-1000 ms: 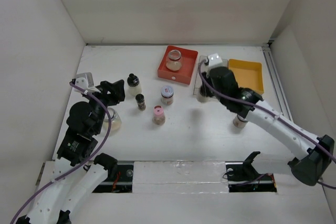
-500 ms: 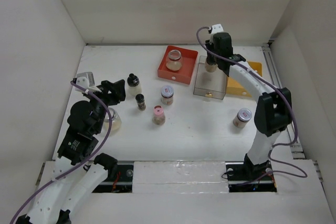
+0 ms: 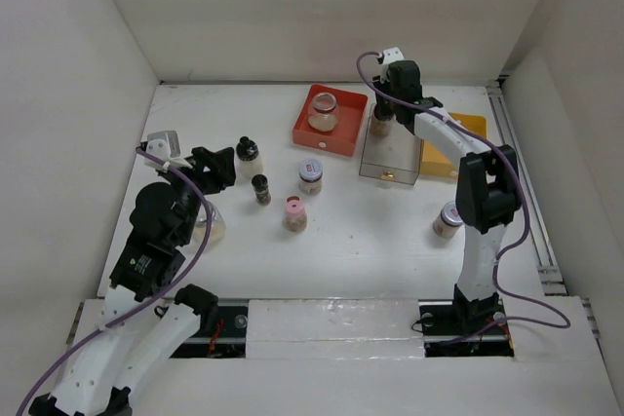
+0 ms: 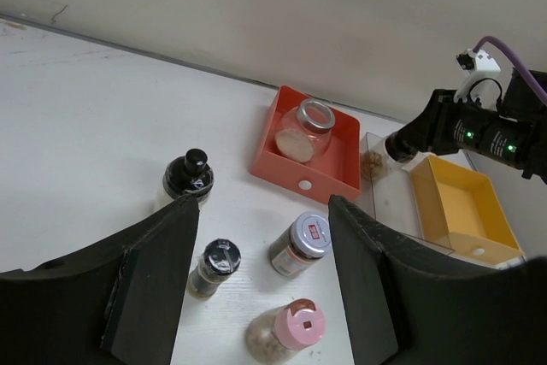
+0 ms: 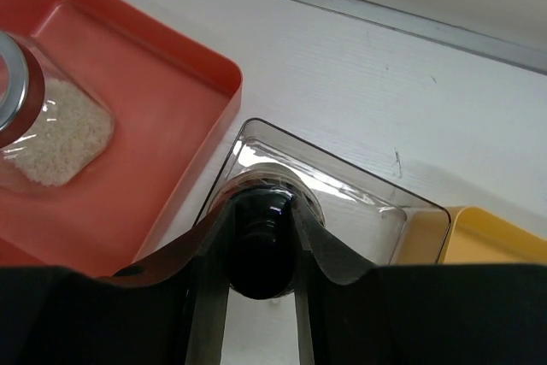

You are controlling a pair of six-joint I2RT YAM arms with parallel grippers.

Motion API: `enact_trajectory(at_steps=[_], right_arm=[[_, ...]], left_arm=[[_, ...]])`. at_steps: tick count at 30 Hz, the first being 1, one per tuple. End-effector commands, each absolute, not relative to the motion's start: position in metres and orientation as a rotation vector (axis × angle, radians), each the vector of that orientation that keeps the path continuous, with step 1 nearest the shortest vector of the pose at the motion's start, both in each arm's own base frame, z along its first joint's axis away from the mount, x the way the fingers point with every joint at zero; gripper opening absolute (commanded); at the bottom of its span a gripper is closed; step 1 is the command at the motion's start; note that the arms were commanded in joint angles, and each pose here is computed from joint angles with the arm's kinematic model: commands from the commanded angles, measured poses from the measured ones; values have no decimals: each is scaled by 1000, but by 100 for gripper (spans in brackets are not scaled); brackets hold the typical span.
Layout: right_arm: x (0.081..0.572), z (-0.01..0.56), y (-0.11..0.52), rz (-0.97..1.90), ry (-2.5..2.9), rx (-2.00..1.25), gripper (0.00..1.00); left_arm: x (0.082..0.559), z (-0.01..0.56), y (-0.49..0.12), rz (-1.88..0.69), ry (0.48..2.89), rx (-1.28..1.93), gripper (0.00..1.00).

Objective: Organize the condiment bottles

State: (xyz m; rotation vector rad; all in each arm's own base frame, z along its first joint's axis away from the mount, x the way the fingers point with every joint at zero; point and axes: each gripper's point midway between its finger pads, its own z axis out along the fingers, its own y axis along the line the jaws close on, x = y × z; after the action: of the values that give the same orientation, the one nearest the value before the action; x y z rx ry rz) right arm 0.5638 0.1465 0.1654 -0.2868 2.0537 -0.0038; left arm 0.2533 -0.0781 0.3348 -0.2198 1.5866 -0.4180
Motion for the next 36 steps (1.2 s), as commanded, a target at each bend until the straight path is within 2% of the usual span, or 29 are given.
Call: enact_trajectory(at_steps=[1, 4, 5, 9, 10, 13, 15, 17, 18, 20, 22, 23, 24, 26, 27, 29, 30, 32, 33, 35, 36], right_arm=[[588, 215, 151, 9, 1894, -248, 13], [590, 213, 152, 9, 1894, -248, 24], [590, 214, 150, 0, 1894, -241, 33], [587, 223, 149, 2, 1881, -238, 51], [586, 229, 149, 4, 1871, -235, 51], [574, 246, 145, 8, 1849, -230, 60], [561, 247, 149, 14, 1863, -262, 60], [540, 272, 158, 44, 1818, -304, 60], [527, 276, 178, 84, 1803, -361, 58], [501, 281, 197, 106, 1780, -453, 44], [471, 274, 244, 199, 1755, -609, 31], [462, 274, 260, 235, 1736, -666, 16], [442, 269, 292, 310, 1712, -765, 12], [420, 272, 324, 407, 1661, -859, 13], [410, 256, 343, 463, 1669, -921, 17], [376, 259, 392, 603, 1581, -1051, 30], [367, 244, 408, 636, 1582, -1093, 43], [347, 238, 441, 671, 1544, -1157, 55], [352, 231, 456, 654, 1538, -1171, 64], [356, 225, 474, 639, 1539, -1171, 73], [365, 239, 484, 643, 1504, -1153, 74]], left_arm=[[257, 344, -78, -424, 1549, -225, 58], [257, 344, -78, -424, 1549, -225, 58], [257, 344, -78, -424, 1549, -225, 58], [257, 344, -78, -424, 1549, -225, 58], [257, 344, -78, -424, 1549, -225, 58], [257, 344, -78, -424, 1549, -225, 58], [257, 344, -78, -424, 1549, -225, 58], [257, 344, -78, -424, 1549, -225, 58], [257, 344, -77, -417, 1547, -232, 58], [257, 344, -77, -417, 1547, -232, 58], [258, 344, -73, -407, 1543, -256, 58], [258, 344, -72, -400, 1541, -263, 58], [259, 341, -68, -385, 1546, -291, 58], [256, 346, -59, -387, 1524, -363, 58], [254, 347, -54, -383, 1512, -394, 58], [249, 353, -41, -364, 1467, -468, 58], [243, 360, -35, -374, 1435, -490, 60], [238, 361, -29, -371, 1408, -519, 62], [237, 362, -28, -377, 1396, -521, 63], [232, 369, -28, -403, 1371, -514, 63], [233, 365, -28, -389, 1382, -504, 63]])
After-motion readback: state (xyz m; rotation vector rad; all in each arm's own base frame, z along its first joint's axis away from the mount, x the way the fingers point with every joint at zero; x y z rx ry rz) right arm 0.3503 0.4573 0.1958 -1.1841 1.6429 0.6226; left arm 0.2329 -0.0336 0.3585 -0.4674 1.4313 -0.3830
